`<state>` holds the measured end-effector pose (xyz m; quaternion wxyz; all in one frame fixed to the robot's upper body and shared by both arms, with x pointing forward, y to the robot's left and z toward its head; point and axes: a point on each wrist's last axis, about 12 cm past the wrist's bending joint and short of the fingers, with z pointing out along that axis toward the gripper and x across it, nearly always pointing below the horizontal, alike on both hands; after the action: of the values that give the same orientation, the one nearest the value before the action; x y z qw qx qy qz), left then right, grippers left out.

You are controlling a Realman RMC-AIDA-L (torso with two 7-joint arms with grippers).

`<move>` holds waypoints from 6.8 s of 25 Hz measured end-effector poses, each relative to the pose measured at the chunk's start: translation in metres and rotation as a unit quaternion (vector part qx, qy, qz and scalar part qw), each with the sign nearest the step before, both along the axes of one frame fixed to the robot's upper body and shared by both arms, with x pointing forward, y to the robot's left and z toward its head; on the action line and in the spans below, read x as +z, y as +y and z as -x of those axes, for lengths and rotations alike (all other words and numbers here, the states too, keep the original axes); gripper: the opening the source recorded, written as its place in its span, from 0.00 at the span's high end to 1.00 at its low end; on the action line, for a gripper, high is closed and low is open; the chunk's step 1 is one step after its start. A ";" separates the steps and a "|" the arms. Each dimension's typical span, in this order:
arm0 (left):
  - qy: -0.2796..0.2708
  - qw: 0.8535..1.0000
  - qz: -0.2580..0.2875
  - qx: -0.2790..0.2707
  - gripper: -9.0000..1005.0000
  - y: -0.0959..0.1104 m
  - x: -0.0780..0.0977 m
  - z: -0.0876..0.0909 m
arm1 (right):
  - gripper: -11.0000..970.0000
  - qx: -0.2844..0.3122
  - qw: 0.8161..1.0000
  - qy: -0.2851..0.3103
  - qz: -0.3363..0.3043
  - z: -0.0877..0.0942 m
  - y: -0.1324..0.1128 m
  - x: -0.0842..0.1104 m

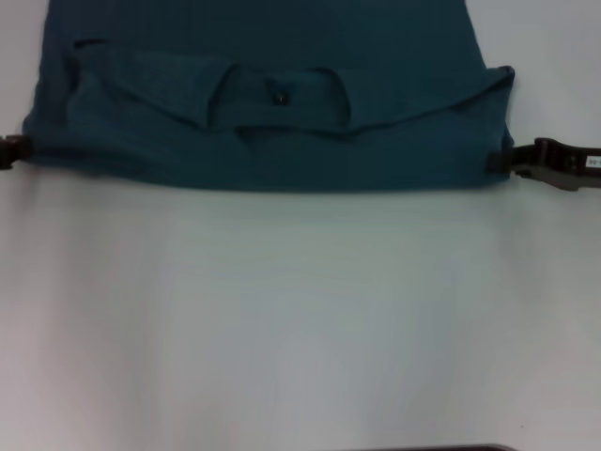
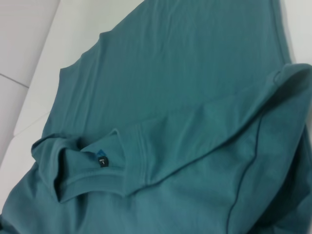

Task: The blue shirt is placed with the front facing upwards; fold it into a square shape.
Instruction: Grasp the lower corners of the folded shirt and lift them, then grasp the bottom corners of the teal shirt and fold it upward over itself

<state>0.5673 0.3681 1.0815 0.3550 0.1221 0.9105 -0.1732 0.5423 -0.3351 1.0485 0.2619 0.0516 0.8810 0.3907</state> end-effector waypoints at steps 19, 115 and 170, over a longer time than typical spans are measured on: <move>0.018 0.988 0.137 -0.072 0.99 0.027 0.002 0.086 | 0.87 0.049 0.998 -0.012 -0.049 0.080 -0.032 -0.009; 0.073 0.973 0.194 -0.101 0.99 0.047 -0.018 0.156 | 0.81 0.039 0.991 -0.031 -0.126 0.165 -0.055 -0.009; -0.076 0.994 0.075 0.022 0.99 -0.020 0.051 -0.072 | 0.78 -0.033 0.990 -0.125 0.054 -0.084 0.013 0.055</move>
<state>0.6393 0.3480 1.1327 0.4354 0.0882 0.8676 -0.2235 0.6268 -0.3223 1.1030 0.3850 0.0171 0.8588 0.3376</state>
